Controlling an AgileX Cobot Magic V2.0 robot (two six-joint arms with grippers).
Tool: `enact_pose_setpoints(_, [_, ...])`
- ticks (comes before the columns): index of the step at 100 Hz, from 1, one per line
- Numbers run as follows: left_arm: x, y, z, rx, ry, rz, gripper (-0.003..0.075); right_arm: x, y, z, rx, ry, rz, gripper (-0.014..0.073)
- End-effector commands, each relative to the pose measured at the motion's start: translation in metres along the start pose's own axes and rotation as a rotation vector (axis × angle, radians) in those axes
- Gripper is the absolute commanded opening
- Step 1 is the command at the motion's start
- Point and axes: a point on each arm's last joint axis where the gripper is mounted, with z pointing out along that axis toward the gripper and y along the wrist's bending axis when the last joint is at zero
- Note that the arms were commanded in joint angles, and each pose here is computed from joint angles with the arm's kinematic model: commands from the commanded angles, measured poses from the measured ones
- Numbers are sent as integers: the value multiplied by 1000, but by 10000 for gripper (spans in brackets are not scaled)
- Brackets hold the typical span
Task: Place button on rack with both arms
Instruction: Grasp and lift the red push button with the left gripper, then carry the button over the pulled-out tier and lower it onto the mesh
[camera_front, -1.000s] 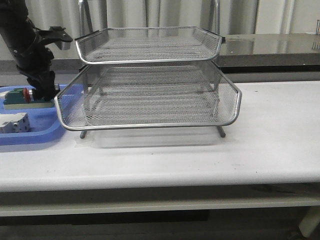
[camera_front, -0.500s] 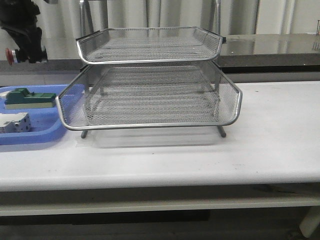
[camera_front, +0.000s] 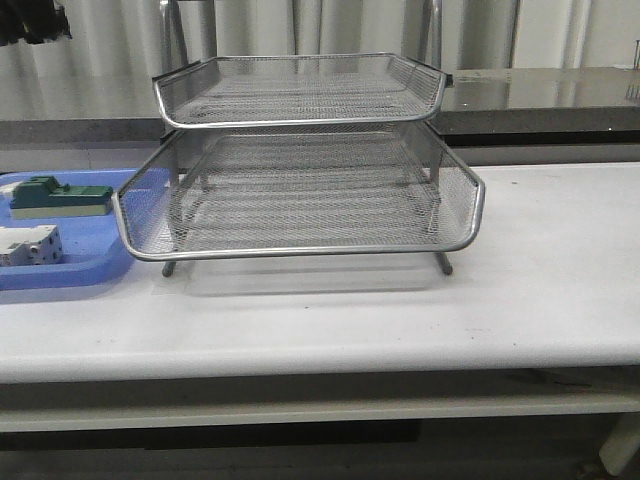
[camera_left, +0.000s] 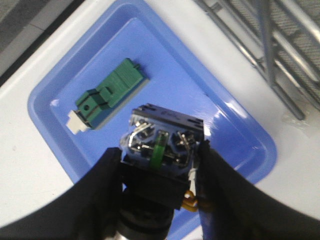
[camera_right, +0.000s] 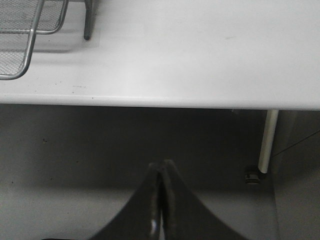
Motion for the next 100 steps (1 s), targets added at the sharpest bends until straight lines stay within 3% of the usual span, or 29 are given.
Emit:
enact_pose_setpoints(1, [3, -21, -47, 20, -61, 8, 4, -10, -1, -5, 6, -75, -7, -68])
enact_pose_setpoints(30, [-5, -106, -58, 288, -113, 107, 4, -10, -1, -5, 6, -75, -7, -68])
enact_pose_setpoints(60, [-34, -182, -60, 364, -205, 279, 4, -10, -1, -5, 6, -75, -7, -68])
enact_pose_setpoints(79, [-47, -213, -36, 391, -212, 333, 4, -10, -1, -5, 6, -75, -7, -68])
enact_pose_setpoints(100, [-56, -227, -2, 394, -203, 336, 4, -10, -1, -5, 6, -75, -7, -68])
